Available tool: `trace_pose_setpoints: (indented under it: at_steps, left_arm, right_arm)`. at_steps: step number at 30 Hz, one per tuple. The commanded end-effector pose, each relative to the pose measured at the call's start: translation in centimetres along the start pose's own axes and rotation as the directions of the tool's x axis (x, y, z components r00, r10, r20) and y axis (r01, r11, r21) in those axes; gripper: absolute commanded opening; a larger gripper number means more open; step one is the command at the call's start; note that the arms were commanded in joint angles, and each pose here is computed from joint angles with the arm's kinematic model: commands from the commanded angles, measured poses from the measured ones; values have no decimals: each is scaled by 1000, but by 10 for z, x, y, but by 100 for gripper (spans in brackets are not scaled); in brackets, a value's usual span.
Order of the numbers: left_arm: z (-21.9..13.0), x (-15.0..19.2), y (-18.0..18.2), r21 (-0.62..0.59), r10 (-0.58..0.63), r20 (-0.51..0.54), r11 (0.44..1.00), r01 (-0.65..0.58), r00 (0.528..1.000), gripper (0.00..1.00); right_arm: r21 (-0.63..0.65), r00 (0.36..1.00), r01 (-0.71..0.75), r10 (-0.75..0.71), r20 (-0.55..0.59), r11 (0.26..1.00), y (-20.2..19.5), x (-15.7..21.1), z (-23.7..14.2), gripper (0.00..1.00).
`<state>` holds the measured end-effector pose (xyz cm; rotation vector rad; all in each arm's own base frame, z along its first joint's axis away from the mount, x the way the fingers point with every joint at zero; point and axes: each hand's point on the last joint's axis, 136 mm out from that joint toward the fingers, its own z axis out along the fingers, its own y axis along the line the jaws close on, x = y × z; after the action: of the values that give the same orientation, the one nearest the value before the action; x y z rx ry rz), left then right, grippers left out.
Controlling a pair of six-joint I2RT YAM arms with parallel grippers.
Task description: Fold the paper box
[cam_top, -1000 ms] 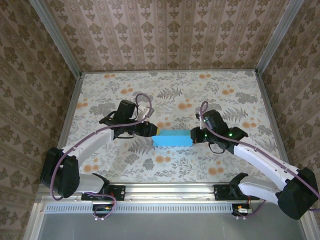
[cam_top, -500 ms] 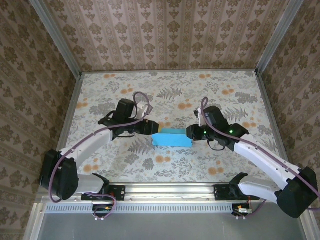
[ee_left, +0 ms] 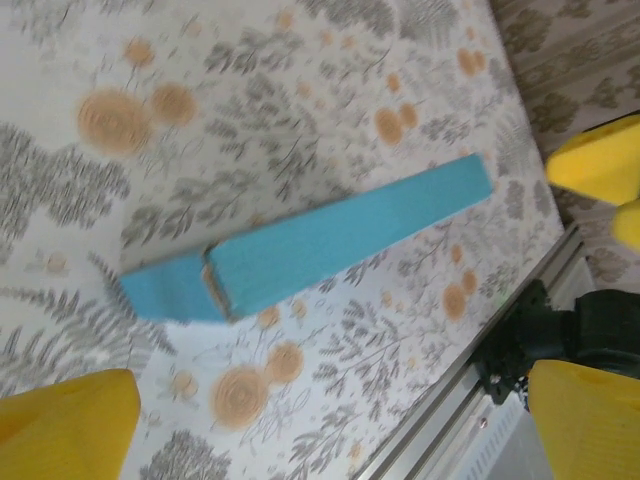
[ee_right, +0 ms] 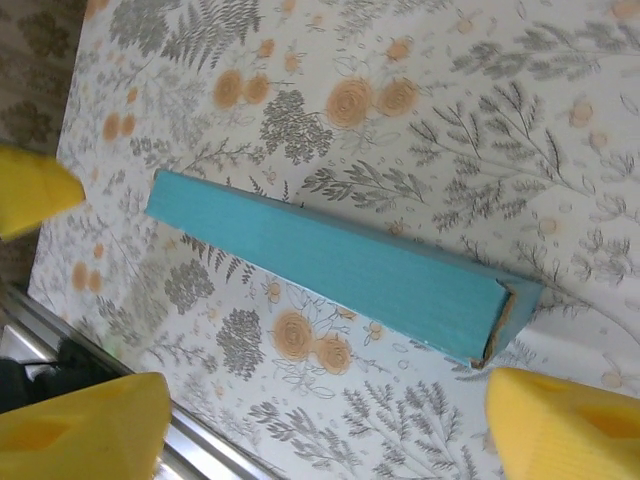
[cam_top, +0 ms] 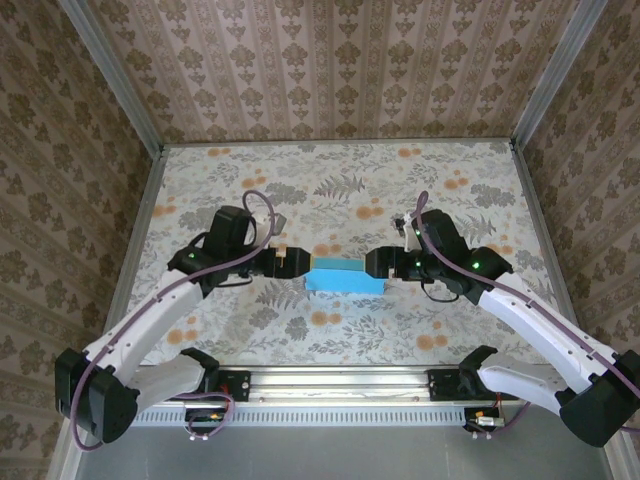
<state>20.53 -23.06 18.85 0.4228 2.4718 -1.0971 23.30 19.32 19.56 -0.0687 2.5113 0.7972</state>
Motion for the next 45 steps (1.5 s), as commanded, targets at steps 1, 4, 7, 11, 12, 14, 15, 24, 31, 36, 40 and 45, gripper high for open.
trace_pose_setpoints:
  at_steps: [1, 4, 7, 11, 12, 14, 15, 24, 31, 36, 40, 45]
  left_arm:
    - [0, 18, 17, -54, -80, -7, 995, 80, 997, 100]
    - [0, 18, 23, -70, -112, 31, 991, 113, 993, 100]
    - [4, 16, 23, -46, -126, 43, 991, 128, 991, 100]
    - [12, 11, 22, -15, -140, 51, 990, 141, 989, 100]
    - [15, 10, 25, -21, -149, 50, 988, 150, 988, 100]
    - [18, 7, 27, -25, -167, 52, 985, 168, 985, 100]
    - [20, 6, 29, -28, -178, 51, 983, 180, 983, 100]
    - [32, -10, 23, 27, -208, 59, 978, 207, 976, 100]
    - [39, -16, 10, 96, -195, 48, 977, 189, 980, 100]
    - [45, -14, 7, 106, -166, 34, 981, 161, 986, 100]
    - [47, -14, 3, 131, -151, 33, 981, 145, 988, 100]
    - [52, -6, 10, 104, -167, 14, 981, 165, 986, 100]
  right_arm:
    - [34, 998, -62, 63, -17, 997, -12, 11, 0, 100]
    - [43, 996, -84, 85, -8, 996, -16, 12, 2, 100]
    - [57, 995, -100, 101, -4, 993, -21, 14, 4, 100]
    - [69, 993, -118, 118, 10, 991, -29, 14, 7, 100]
    - [70, 992, -122, 122, 13, 990, -30, 13, 7, 100]
    - [68, 991, -136, 135, 16, 988, -33, 13, 8, 100]
    - [66, 990, -141, 141, 16, 988, -34, 12, 9, 100]
    - [-23, 982, -186, 187, 10, 982, -28, 7, 17, 100]
    - [-58, 982, -188, 188, -22, 980, -23, 7, 30, 100]
    - [-74, 983, -181, 179, -34, 981, -20, 5, 35, 100]
    - [-78, 984, -178, 175, -41, 981, -20, 5, 39, 100]
    - [-59, 982, -186, 183, -52, 981, -26, 10, 44, 100]
